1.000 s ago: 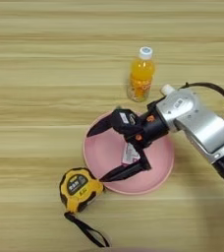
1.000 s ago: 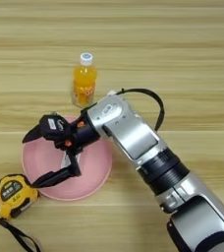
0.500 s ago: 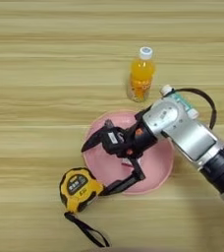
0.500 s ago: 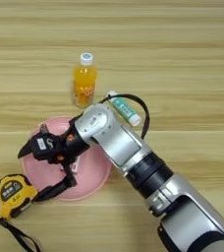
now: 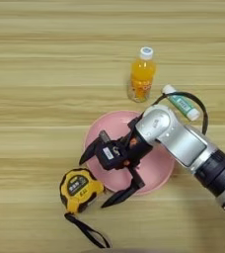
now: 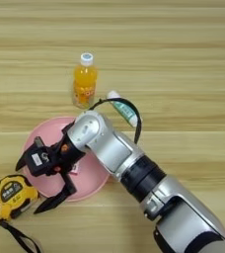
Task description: Move the objects on the table
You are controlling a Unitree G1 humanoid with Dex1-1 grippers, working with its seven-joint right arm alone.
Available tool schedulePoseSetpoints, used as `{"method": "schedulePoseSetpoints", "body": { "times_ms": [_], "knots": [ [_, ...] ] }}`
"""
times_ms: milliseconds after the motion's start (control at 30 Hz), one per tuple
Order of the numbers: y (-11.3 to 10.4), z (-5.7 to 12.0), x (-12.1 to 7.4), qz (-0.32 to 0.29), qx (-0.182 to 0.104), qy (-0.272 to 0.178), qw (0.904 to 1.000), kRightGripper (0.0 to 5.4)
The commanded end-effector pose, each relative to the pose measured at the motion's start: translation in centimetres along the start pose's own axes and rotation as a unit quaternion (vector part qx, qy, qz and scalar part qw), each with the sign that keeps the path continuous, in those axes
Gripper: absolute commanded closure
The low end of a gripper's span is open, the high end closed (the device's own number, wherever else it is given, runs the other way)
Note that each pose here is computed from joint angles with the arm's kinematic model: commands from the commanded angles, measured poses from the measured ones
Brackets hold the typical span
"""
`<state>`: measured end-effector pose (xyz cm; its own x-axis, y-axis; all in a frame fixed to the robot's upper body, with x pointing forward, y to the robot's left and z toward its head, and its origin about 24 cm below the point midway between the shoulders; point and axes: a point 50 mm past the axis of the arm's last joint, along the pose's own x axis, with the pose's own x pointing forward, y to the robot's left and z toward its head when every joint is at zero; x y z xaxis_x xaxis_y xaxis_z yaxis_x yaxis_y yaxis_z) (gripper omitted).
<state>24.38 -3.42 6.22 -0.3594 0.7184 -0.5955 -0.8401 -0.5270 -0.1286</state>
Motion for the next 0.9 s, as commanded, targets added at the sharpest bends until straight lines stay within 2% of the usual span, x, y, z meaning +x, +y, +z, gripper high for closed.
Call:
{"method": "schedulePoseSetpoints", "body": {
  "times_ms": [33,333,567,900],
  "knots": [
    [-2.5,2.4,-1.0,-0.053,-0.068,-0.004,0.9963,0.04],
    [-3.0,2.9,0.3,-0.055,-0.079,-0.014,0.9953,0.04],
    [-2.9,2.9,0.9,-0.038,-0.072,-0.014,0.9965,0.04],
    [-2.7,2.6,1.1,-0.023,-0.06,-0.008,0.9979,1.15]
  ]
}}
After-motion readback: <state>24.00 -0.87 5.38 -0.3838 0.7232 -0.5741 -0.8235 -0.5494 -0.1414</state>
